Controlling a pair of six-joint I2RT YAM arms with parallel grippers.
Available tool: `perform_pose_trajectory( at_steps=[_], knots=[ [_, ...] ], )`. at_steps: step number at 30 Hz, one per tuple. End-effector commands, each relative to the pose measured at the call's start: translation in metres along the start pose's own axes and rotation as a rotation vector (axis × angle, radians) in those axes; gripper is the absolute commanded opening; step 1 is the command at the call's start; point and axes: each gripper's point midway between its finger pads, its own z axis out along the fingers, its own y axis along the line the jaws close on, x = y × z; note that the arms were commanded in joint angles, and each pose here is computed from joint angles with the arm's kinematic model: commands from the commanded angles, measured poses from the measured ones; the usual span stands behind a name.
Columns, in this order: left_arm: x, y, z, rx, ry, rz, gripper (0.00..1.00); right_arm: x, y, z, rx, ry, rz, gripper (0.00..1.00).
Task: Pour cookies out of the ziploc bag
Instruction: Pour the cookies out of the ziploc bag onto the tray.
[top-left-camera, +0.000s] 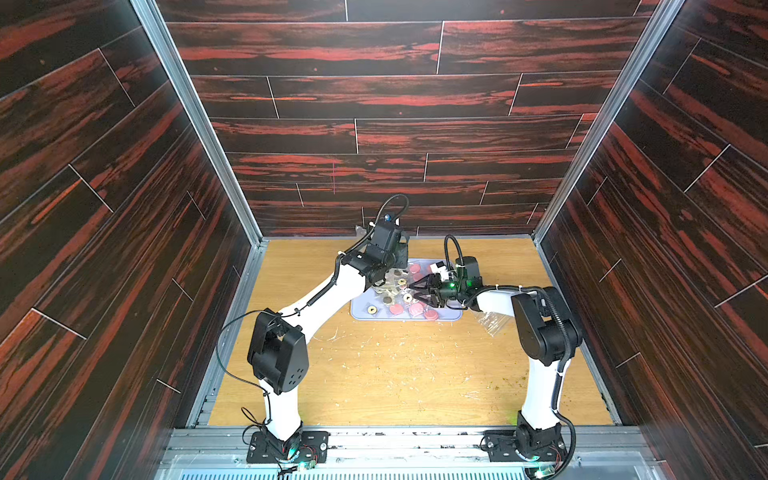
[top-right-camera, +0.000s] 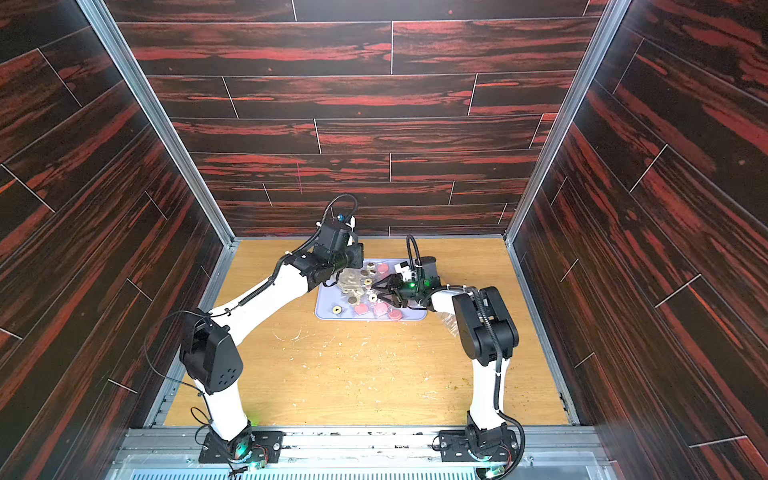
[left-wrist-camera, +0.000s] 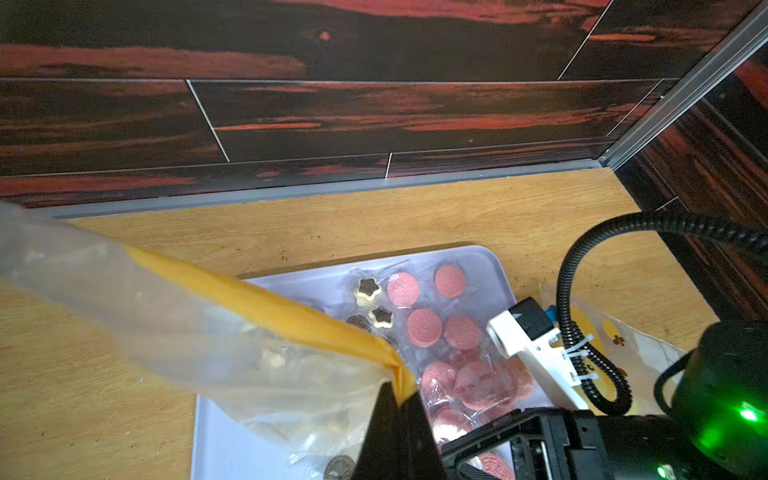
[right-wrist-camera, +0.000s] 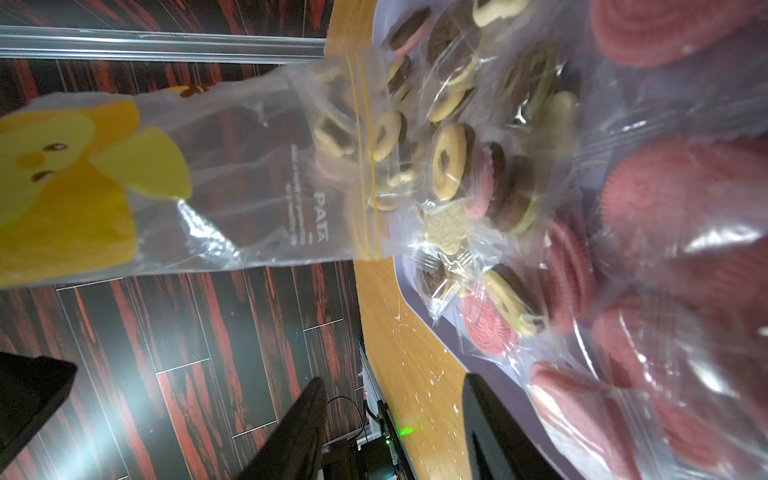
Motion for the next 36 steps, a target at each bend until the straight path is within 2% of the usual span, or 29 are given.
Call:
perform_pose_trajectory(
  at_steps=[1,25,36],
  knots=[
    [-0.033,-0.011,-0.029,0.043,-0.089,-0.029,0.0,-0.003,0.032,-0.012,-0.034,-0.025,-0.07,0.55],
    [-0.044,-0.011,-0.041,0.038,-0.118,-0.012,0.0,-0.004,0.033,-0.011,-0.039,-0.023,-0.072,0.55],
    [-0.038,-0.009,-0.039,0.036,-0.109,-0.022,0.0,-0.004,0.033,-0.01,-0.039,-0.022,-0.071,0.55]
  ],
)
